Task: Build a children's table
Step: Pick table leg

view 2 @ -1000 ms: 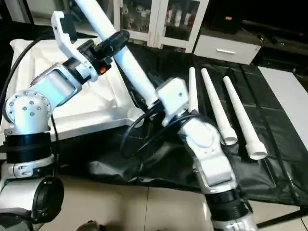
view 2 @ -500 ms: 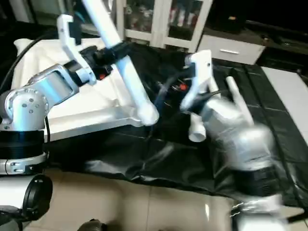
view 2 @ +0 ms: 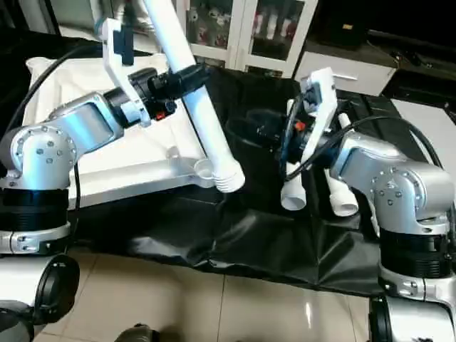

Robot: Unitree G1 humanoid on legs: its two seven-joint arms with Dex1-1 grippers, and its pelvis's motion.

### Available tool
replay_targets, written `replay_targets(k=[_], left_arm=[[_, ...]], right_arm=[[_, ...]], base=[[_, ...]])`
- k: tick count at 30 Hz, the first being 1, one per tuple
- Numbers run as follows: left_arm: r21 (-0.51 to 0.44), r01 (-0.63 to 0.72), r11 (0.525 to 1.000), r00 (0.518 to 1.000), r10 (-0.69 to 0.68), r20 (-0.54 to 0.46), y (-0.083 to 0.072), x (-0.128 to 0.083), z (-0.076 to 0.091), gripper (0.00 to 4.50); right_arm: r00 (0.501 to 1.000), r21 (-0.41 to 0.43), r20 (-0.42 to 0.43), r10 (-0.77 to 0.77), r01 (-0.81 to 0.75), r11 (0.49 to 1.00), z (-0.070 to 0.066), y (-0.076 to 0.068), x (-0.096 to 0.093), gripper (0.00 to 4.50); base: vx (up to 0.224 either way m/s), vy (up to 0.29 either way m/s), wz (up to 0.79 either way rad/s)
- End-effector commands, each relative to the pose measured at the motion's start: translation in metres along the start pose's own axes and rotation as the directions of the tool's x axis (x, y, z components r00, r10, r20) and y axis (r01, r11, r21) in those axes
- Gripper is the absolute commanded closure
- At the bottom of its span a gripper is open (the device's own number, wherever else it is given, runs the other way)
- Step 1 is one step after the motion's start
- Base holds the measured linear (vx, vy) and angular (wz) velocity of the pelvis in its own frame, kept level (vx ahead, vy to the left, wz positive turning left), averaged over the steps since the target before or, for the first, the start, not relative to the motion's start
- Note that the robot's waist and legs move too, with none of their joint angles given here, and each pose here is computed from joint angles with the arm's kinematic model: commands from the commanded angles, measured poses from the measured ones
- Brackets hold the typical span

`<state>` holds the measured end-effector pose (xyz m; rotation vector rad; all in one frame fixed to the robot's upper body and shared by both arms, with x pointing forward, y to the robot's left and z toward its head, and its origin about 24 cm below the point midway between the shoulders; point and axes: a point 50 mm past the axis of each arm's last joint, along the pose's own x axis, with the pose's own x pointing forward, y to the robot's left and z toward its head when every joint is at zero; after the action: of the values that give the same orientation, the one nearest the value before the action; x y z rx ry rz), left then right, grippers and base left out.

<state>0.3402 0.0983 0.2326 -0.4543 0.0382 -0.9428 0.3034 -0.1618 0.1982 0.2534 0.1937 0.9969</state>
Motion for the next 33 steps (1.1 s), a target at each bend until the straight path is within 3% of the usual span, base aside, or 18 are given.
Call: replay_targets(k=[1, 5, 9, 14, 22, 28, 33], left_arm=[[-0.014, 0.037, 0.999, 0.999, -0.036, 0.013, -0.006, 0.003, 0.006, 2.71], [-0.093, 0.047, 0.995, 0.999, -0.045, 0.031, -0.007, 0.004, 0.008, 2.71], [-0.071, 0.011, 0.997, 1.0, -0.011, 0.0, -0.005, 0.006, 0.007, 2.71], [0.075, 0.026, 0.997, 0.997, -0.021, -0.075, -0.013, 0.012, 0.003, 2.71], [0.143, 0.036, 0.989, 0.992, -0.018, -0.126, -0.017, 0.017, 0.0, 2.71], [0.197, 0.037, 0.98, 0.989, -0.007, -0.149, -0.018, 0.017, -0.001, 2.71], [0.21, 0.06, 0.976, 0.986, -0.026, -0.163, -0.021, 0.018, -0.002, 2.71]], right_arm=[[1.0, 0.006, -0.015, 0.008, -0.008, 1.0, 0.002, 0.001, 0.0, 1.2], [1.0, 0.03, -0.019, 0.023, -0.023, 0.999, -0.001, 0.005, 0.001, 1.2], [0.998, -0.007, -0.052, 0.026, -0.026, 1.0, -0.005, 0.009, 0.006, 1.2], [0.986, -0.072, -0.168, -0.024, 0.012, 0.997, -0.019, 0.012, 0.03, 1.2], [0.947, -0.152, -0.308, -0.09, 0.045, 0.987, -0.036, 0.011, 0.047, 1.2], [0.928, -0.164, -0.35, -0.125, 0.071, 0.984, -0.043, 0.009, 0.048, 1.2], [0.932, -0.164, -0.337, -0.131, 0.079, 0.983, -0.043, 0.008, 0.051, 1.2]], base=[[0.0, 0.0, 0.0], [0.0, 0.0, 0.0], [0.0, 0.0, 0.0], [0.0, 0.0, 0.0], [0.0, 0.0, 0.0], [0.0, 0.0, 0.0], [0.0, 0.0, 0.0]])
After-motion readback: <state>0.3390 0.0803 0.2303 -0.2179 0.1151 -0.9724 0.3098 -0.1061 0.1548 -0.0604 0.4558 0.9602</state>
